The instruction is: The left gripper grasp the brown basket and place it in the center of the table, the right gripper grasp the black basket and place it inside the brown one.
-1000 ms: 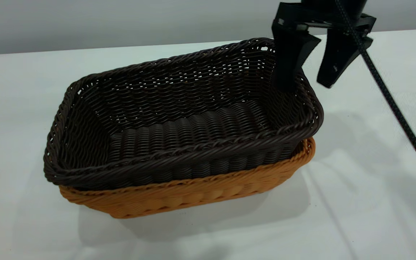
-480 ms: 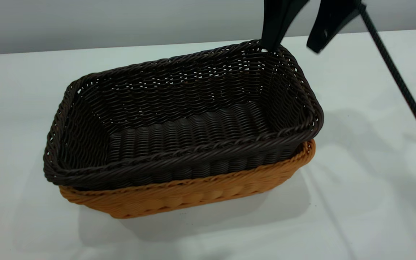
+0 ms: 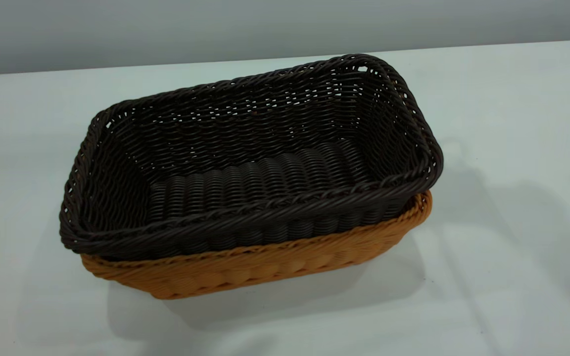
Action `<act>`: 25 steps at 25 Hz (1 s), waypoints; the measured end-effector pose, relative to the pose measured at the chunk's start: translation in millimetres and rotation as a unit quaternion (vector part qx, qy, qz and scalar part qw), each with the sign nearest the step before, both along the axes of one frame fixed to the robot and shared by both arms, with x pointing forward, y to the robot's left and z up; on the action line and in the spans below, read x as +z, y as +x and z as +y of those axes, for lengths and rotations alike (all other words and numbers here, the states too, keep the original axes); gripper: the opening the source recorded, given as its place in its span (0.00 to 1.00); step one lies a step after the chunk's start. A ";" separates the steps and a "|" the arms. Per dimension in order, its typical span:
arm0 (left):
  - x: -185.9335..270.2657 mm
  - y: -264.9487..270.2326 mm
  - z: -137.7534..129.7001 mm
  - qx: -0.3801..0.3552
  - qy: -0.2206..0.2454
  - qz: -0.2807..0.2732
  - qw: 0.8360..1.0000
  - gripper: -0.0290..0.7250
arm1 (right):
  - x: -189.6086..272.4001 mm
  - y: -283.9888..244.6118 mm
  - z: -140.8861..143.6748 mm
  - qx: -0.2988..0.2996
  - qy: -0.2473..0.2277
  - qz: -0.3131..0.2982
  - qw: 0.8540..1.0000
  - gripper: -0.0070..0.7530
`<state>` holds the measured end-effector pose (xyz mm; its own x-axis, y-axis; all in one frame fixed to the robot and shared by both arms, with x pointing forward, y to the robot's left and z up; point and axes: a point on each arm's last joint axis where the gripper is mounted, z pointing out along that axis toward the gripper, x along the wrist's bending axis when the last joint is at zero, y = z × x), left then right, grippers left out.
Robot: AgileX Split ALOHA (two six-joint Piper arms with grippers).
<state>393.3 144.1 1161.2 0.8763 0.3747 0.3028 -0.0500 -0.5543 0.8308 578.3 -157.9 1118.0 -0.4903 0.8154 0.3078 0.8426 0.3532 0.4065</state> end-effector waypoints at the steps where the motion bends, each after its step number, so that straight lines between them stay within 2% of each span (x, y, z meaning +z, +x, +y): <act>1: 0.1 -2.9 2.9 0.002 0.007 0.007 1.000 0.17 | 9.5 -5.6 -0.9 0.001 0.008 -0.011 1.000 0.04; 4: 4.9 -12.2 13.1 0.024 0.002 0.024 0.999 0.06 | 34.8 -22.3 -4.6 0.004 0.027 -0.043 0.999 0.01; 8: 16.0 -23.1 30.6 0.077 -0.027 0.023 0.996 0.04 | 70.3 -50.3 -10.5 0.031 0.049 -0.103 0.993 0.01; 13: 14.1 -39.7 54.7 0.130 -0.037 0.020 0.991 0.04 | 111.2 -95.0 -25.0 0.020 0.070 -0.165 0.984 0.01; 15: 6.6 -47.7 61.9 0.136 -0.035 0.026 0.990 0.04 | 125.4 -115.3 -32.4 0.010 0.081 -0.207 0.975 0.01; 19: -13.1 -63.6 72.7 0.143 -0.048 0.056 0.987 0.04 | 136.3 -156.4 -50.0 0.006 0.074 -0.299 0.951 0.01; 25: -44.6 -80.5 82.9 0.142 -0.050 0.094 0.984 0.04 | 110.0 -218.8 -78.3 -0.016 0.045 -0.366 0.930 0.01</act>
<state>312.8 227.0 1116.6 0.7682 0.6330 0.0954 0.2547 -0.4388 0.8617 359.5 -236.2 1228.1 -0.5718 0.8198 -0.0308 0.3387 0.2701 0.9013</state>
